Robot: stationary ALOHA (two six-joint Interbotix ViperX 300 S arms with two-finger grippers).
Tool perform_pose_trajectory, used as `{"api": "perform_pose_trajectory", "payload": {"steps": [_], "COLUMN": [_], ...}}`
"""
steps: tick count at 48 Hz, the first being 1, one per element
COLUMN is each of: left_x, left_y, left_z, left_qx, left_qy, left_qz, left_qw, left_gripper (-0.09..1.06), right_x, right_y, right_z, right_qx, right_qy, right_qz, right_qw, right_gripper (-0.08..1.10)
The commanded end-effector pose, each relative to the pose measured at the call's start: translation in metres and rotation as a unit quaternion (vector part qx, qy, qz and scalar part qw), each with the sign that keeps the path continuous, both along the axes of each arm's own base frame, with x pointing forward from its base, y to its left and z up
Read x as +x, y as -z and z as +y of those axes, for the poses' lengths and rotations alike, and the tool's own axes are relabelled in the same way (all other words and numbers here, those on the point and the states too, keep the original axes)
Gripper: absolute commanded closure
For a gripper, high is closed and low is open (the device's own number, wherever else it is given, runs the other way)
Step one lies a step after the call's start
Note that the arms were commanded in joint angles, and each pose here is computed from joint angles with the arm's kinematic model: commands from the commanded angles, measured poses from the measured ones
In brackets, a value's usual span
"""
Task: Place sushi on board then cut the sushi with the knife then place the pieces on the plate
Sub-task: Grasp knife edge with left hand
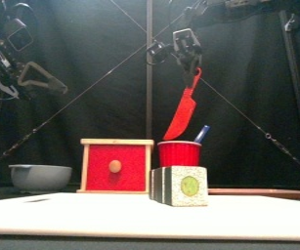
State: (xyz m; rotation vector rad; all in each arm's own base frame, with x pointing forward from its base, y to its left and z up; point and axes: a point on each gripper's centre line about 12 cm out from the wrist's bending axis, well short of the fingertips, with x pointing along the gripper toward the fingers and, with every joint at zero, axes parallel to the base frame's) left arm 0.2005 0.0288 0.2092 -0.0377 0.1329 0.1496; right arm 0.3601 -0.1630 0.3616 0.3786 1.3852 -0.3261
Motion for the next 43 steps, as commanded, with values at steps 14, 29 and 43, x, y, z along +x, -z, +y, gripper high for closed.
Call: {"api": "perform_pose_trajectory", "payload": {"steps": [14, 29, 43], "left_x": [0.012, 0.013, 0.016], "left_y": [-0.03, -0.031, -0.036], "left_z": [0.0, -0.003, -0.011], "left_qx": [0.009, 0.001, 0.01], "left_qy": [0.005, 0.01, 0.03], "left_qz": [-0.041, -0.042, -0.047], "left_qw": [0.9991, 0.9991, 0.9984], "left_gripper": [0.87, 0.5, 0.3], "right_x": [-0.022, -0.018, -0.041], "right_y": [-0.07, -0.054, -0.017], "right_z": [0.06, 0.124, 0.148], "right_qx": [-0.108, -0.126, -0.103], "right_qy": [-0.066, -0.076, -0.035], "right_qz": [-0.095, -0.175, -0.27], "right_qw": [0.987, 0.973, 0.957], "right_gripper": [0.54, 0.54, 0.54]}}
